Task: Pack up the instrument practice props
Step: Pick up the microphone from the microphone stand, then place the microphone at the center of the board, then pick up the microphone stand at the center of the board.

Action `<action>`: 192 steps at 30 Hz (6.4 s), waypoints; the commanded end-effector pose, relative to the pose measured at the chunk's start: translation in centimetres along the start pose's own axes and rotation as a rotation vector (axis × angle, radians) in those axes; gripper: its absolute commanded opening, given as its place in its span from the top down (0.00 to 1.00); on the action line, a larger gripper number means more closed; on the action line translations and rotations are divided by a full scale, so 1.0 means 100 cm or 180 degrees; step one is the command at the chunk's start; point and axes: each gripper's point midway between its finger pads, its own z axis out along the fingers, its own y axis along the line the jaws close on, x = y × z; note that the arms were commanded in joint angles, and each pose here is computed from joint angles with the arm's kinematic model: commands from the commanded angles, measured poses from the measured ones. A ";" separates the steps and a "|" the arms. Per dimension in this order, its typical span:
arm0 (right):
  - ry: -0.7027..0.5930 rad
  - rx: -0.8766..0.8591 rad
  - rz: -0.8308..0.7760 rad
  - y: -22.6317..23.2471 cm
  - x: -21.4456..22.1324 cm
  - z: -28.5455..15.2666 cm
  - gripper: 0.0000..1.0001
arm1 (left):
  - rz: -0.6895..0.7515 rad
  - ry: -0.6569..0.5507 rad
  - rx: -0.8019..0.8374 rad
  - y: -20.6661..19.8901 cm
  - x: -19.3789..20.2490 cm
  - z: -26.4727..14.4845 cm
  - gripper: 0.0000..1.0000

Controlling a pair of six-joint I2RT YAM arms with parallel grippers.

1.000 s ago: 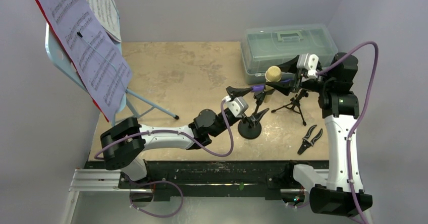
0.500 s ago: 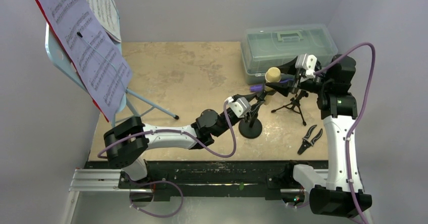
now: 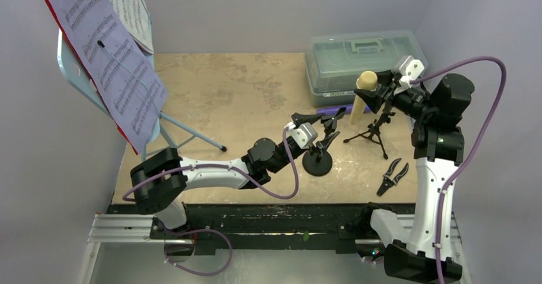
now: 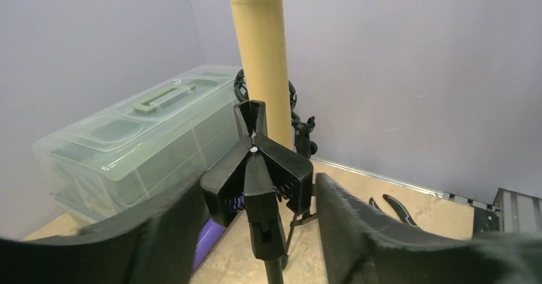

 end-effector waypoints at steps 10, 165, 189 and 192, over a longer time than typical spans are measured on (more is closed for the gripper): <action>0.0160 0.0923 0.0711 -0.052 0.052 0.009 0.84 | -0.0026 0.0016 0.0104 0.003 -0.030 -0.022 0.03; 0.0557 0.0563 0.1007 0.005 0.180 -0.019 0.01 | -0.0825 0.0263 0.0977 -0.027 0.108 -0.008 1.00; 0.0040 -0.1259 0.1314 0.114 0.161 0.012 0.01 | -0.1811 -0.0720 -0.0138 0.042 -0.012 0.007 1.00; 0.0042 -0.1342 0.1341 0.120 0.162 0.015 0.01 | -0.1954 -0.0878 -0.0090 0.040 -0.023 0.012 1.00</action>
